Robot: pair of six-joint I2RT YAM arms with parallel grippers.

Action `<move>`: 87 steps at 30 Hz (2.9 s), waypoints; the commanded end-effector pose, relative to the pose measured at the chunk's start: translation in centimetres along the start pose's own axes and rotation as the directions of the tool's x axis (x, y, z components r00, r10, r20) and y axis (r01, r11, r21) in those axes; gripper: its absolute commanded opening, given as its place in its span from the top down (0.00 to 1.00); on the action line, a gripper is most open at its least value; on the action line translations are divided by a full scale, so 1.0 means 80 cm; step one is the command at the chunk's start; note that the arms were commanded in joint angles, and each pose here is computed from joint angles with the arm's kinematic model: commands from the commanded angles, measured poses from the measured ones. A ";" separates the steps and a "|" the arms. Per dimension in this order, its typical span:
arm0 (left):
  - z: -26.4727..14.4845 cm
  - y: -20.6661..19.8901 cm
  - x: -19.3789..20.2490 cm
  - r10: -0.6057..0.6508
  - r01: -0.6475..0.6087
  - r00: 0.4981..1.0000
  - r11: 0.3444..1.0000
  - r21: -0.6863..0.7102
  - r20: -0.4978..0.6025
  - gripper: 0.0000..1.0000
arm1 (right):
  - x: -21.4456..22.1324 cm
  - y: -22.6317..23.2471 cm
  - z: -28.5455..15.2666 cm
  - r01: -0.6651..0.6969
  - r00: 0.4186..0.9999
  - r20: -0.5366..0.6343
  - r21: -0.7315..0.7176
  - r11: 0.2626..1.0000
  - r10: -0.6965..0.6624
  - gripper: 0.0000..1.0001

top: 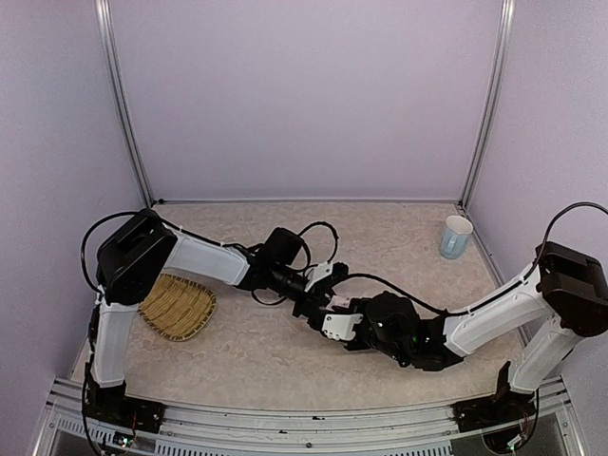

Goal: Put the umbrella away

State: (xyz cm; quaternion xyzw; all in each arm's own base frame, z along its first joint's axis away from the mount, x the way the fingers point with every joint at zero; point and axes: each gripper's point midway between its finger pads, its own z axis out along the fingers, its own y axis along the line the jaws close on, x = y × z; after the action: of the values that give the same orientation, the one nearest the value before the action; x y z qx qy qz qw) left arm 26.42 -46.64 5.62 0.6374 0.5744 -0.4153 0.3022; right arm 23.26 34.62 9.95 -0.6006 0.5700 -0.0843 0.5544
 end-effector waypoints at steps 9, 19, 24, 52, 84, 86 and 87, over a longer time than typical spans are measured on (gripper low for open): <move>0.007 -0.016 0.119 -0.252 0.269 0.938 0.962 0.040 -0.240 0.93 | -0.040 -0.021 -0.054 -0.197 0.968 0.123 -0.163 0.967 0.218 1.00; 0.014 -0.014 0.139 -0.312 0.339 0.902 0.940 0.042 -0.299 0.99 | -0.081 -0.081 -0.073 -0.203 0.940 0.242 -0.176 0.963 0.242 1.00; 0.015 -0.004 0.167 -0.426 0.455 0.842 0.890 0.012 -0.332 1.00 | -0.094 -0.041 -0.083 -0.134 0.935 0.277 -0.302 0.944 0.221 1.00; -0.115 0.068 0.042 -0.202 0.166 0.972 0.950 -0.264 -0.118 0.01 | 0.070 0.023 0.033 -0.170 0.985 -0.088 -0.410 0.896 0.146 1.00; -0.059 0.017 0.046 0.365 -0.453 0.888 0.804 -0.386 -0.281 0.01 | 0.062 -0.002 0.042 -0.222 0.974 -0.046 -0.419 0.880 0.224 1.00; -0.053 0.020 0.058 0.338 -0.443 0.885 0.824 -0.353 -0.321 0.01 | 0.063 -0.001 0.043 -0.220 0.974 -0.047 -0.421 0.880 0.221 1.00; -0.052 0.022 0.059 0.332 -0.441 0.883 0.829 -0.344 -0.330 0.01 | 0.063 -0.001 0.043 -0.220 0.974 -0.047 -0.420 0.881 0.220 1.00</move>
State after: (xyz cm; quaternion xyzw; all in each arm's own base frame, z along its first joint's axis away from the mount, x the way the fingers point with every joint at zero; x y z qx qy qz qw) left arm 28.88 -41.02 5.39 0.6707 0.5435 -0.1641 0.4774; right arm 27.05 33.09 6.91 -0.6401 0.6270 0.1108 0.4300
